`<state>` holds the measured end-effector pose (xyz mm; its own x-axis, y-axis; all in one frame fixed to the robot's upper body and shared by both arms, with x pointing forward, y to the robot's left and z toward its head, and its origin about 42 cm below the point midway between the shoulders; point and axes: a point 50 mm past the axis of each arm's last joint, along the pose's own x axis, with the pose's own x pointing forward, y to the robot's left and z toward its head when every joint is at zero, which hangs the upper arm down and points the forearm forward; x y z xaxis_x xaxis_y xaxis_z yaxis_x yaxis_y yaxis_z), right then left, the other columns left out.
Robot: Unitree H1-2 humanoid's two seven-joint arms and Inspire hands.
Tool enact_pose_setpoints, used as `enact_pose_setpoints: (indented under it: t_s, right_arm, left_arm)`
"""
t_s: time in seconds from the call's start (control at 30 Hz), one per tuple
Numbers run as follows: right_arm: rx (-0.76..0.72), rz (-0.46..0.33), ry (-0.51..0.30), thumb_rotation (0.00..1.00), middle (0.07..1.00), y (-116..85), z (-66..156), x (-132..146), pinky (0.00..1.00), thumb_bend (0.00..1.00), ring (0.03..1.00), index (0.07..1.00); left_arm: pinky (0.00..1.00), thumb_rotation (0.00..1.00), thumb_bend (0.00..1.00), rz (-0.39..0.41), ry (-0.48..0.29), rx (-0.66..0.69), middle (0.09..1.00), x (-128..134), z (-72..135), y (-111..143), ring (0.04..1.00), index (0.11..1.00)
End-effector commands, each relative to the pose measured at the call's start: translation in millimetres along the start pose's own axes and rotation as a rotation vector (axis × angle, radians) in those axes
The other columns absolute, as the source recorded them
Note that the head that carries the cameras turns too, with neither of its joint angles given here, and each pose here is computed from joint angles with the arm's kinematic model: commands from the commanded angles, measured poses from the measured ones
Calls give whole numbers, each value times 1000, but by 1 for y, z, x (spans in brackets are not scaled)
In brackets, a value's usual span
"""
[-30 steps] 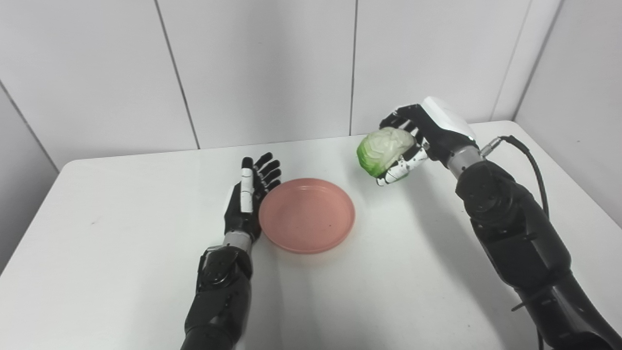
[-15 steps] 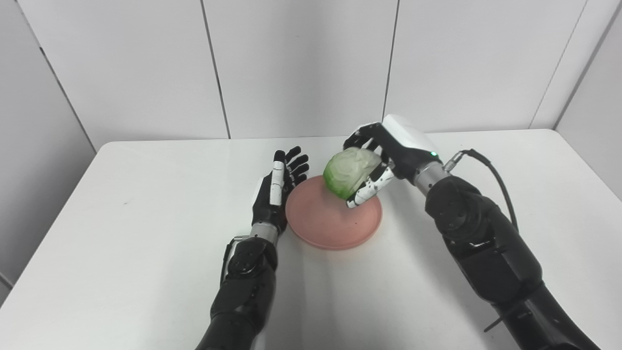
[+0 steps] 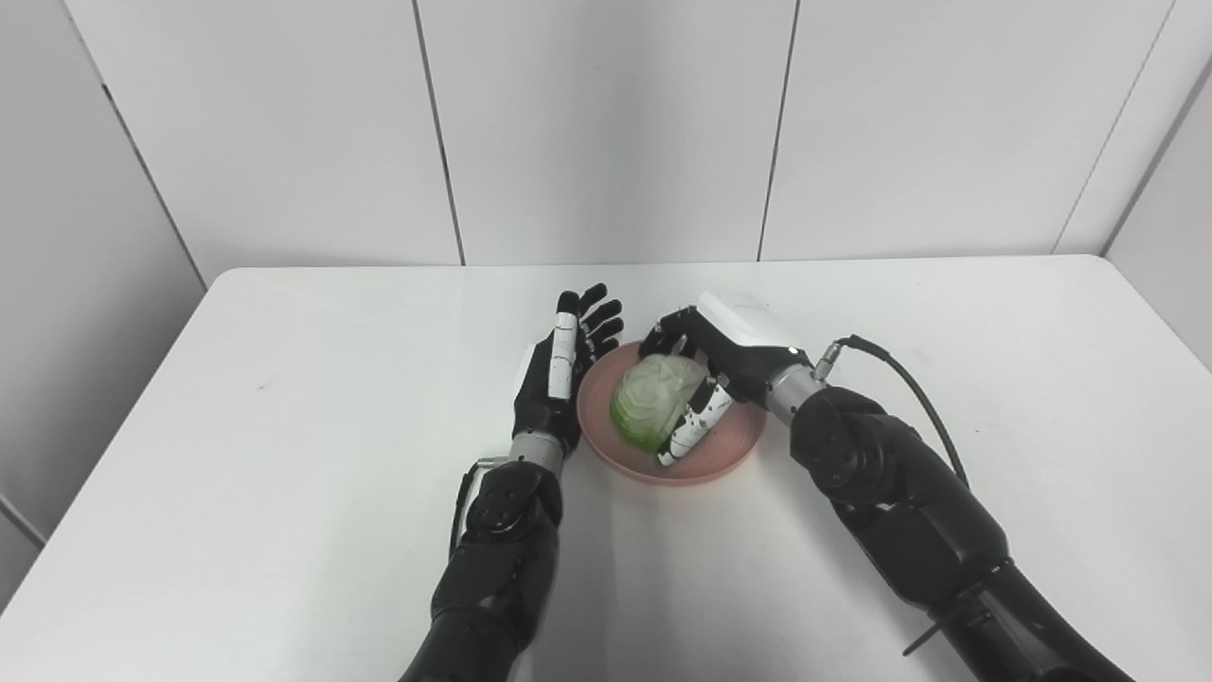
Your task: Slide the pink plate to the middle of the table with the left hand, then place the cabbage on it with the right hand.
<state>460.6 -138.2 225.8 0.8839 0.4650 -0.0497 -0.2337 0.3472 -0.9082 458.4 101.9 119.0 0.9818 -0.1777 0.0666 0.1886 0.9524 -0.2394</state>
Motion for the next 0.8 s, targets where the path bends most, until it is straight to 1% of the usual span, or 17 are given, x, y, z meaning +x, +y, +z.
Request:
enact_pose_setpoints:
  t_s: [0.0,0.03,0.2,0.27,0.43,0.5,0.53,0.57,0.6,0.67,0.7,0.73,0.77]
  right_arm:
    - [-56,-72,-73,0,407,-25,15,12,274,522,352,513]
    - [-72,-72,-71,0,403,-23,13,13,270,521,347,512]
    - [-129,-74,-62,0,406,-22,4,16,289,522,364,511]
    - [-144,-74,-62,0,449,-23,2,16,310,515,376,529]
    - [-153,-72,-75,0,468,-24,-1,16,329,514,385,531]
    - [-147,-75,-87,0,484,-23,-3,15,355,514,396,530]
    - [-140,-80,-92,0,494,-22,-4,14,384,513,403,539]
    - [-134,-85,-99,3,479,-22,-5,13,406,518,456,534]
    - [-131,-91,-108,6,488,-22,-6,13,417,522,489,511]
    - [-121,-103,-129,8,492,-22,-7,11,423,524,510,499]
    - [-115,-109,-139,234,617,-22,-8,10,455,632,567,668]
    - [-101,-106,-147,291,648,-22,-8,8,462,659,582,710]
    - [-92,-103,-151,407,720,-23,-8,7,510,702,647,783]
  left_arm:
    - [850,1000,786,2,9,2,848,-2,-4,-5,855,834]
    - [848,1000,807,3,11,7,844,-1,-4,-5,853,830]
    - [856,1000,816,-5,12,7,841,1,-2,-4,853,827]
    - [848,1000,807,-5,11,6,833,1,-1,-4,849,819]
    - [850,1000,807,-1,15,9,838,0,0,-5,852,821]
    - [848,1000,807,1,16,12,834,0,-1,-4,849,819]
    - [846,1000,810,1,17,13,834,0,-1,-4,850,819]
    - [846,1000,811,-1,16,11,834,0,-1,-3,850,820]
    - [851,1000,810,-2,16,7,838,0,-1,-3,853,823]
    - [853,1000,810,-1,15,-2,840,-1,-1,-3,854,824]
    - [841,1000,806,0,15,-7,836,-1,-1,-3,848,820]
    - [838,1000,805,0,15,-13,835,-1,0,-3,846,818]
    - [836,1000,801,0,15,-17,833,-1,0,-3,846,819]
